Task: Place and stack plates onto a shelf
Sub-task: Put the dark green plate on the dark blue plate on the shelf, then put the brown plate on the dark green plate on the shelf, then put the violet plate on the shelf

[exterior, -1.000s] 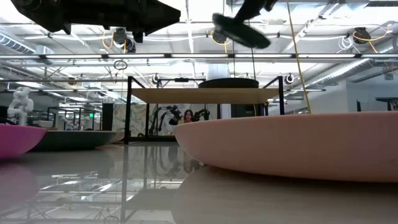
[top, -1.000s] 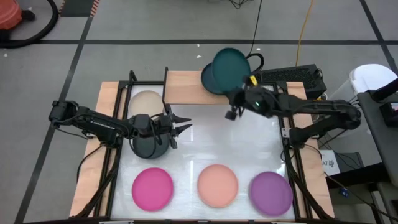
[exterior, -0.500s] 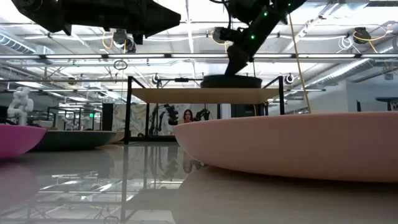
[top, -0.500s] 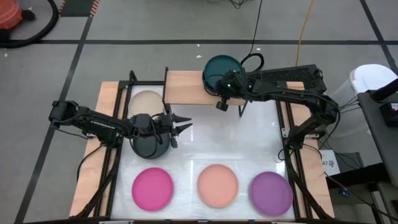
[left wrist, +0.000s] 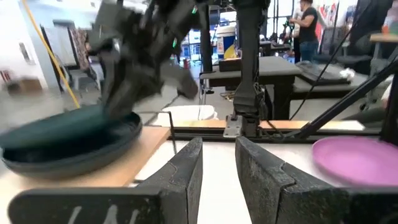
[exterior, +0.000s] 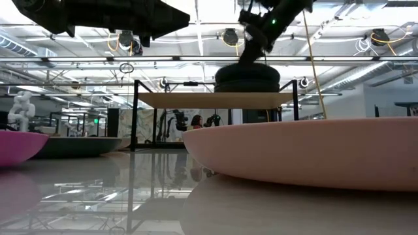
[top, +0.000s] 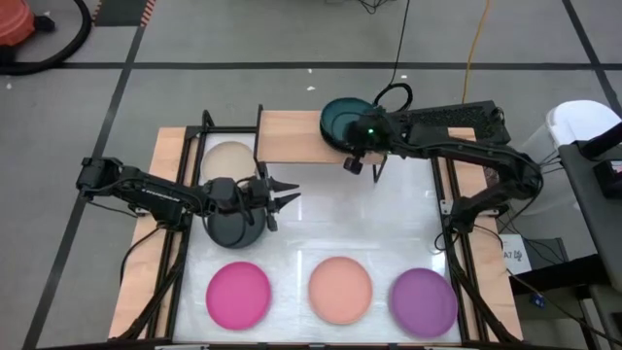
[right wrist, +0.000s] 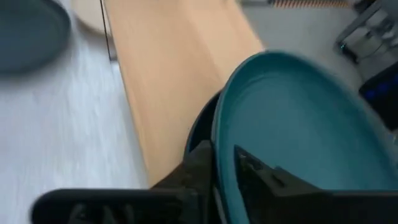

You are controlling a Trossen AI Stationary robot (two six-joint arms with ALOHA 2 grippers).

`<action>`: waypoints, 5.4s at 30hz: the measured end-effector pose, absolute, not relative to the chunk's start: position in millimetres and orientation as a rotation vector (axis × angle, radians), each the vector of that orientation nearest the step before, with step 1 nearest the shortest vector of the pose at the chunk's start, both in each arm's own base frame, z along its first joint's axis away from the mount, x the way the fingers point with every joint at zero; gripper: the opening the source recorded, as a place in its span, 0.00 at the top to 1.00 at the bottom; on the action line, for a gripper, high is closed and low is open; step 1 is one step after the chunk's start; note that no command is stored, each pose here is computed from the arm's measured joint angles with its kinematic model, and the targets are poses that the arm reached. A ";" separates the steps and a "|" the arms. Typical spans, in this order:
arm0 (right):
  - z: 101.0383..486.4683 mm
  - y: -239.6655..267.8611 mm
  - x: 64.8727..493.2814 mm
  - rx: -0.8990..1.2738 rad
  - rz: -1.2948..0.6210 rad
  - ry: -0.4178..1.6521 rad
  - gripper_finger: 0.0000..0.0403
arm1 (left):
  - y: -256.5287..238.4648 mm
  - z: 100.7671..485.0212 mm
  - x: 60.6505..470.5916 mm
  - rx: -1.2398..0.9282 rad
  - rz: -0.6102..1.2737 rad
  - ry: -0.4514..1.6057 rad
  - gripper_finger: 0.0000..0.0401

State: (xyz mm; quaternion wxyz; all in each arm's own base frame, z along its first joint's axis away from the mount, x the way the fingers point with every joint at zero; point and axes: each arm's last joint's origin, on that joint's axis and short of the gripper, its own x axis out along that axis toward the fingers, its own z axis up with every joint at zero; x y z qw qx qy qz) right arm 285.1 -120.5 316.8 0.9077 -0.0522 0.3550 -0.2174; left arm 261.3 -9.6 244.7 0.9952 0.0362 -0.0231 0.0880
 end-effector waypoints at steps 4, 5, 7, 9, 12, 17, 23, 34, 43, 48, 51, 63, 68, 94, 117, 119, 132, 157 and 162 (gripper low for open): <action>343.5 -105.6 268.4 -0.129 -0.439 0.632 0.75 | -9.6 243.5 261.4 0.026 0.175 -0.038 0.75; 350.9 -100.1 263.0 -0.133 -0.432 0.604 0.72 | -9.6 242.6 261.4 0.027 0.175 -0.029 0.75; 365.3 -87.8 250.2 -0.111 -0.422 0.546 0.69 | -9.6 240.6 261.4 0.032 0.175 -0.006 0.75; 376.9 -72.8 235.1 -0.080 -0.400 0.509 0.68 | -9.1 239.3 260.9 0.032 0.194 0.050 0.75; 384.8 -46.7 211.5 -0.045 -0.335 0.444 0.68 | -7.5 241.9 260.9 0.013 0.284 0.209 0.75; 362.2 -7.3 185.9 0.007 -0.173 0.310 0.70 | -7.0 251.1 256.7 -0.041 0.472 0.519 0.75; 324.9 26.8 173.5 -0.004 -0.011 0.153 0.71 | -5.4 251.0 238.1 -0.168 0.621 0.790 0.75; 272.0 43.1 173.9 -0.040 -0.023 0.203 0.71 | 21.1 219.6 209.8 -0.272 0.765 1.086 0.75; 255.7 49.2 170.9 -0.019 0.010 0.246 0.71 | 51.8 185.6 193.5 -0.382 0.793 1.162 0.75; 259.4 52.5 170.7 -0.045 0.032 0.209 0.71 | 59.6 170.7 189.8 -0.404 0.789 1.127 0.75; 260.1 53.2 170.7 -0.054 0.037 0.200 0.71 | 63.6 165.6 186.0 -0.415 0.808 1.130 0.75; 260.0 53.2 170.7 -0.035 0.036 0.203 0.71 | 75.9 136.4 169.2 -0.439 0.913 1.061 0.76; 260.0 53.9 170.4 -0.030 0.039 0.202 0.71 | 75.1 140.3 172.1 -0.446 0.894 1.062 0.92; 261.7 53.8 166.9 -0.055 -0.019 0.195 0.71 | 88.8 415.0 280.3 0.231 0.611 0.283 0.98; 257.7 62.6 162.1 -0.006 0.054 0.239 0.71 | 127.5 339.8 429.9 0.429 0.230 0.608 0.93; 258.1 62.6 162.1 0.005 0.053 0.236 0.71 | 127.3 339.4 429.7 0.427 0.227 0.613 0.93; 258.5 62.6 162.3 0.032 0.049 0.232 0.71 | 119.3 339.5 430.8 0.406 0.252 0.622 0.61; 245.5 60.5 159.3 0.060 0.023 0.364 0.71 | 40.0 395.5 305.0 0.192 0.286 0.366 0.51; 246.0 58.0 169.5 0.091 0.067 0.424 0.71 | 19.2 350.0 286.6 0.139 0.239 0.172 0.51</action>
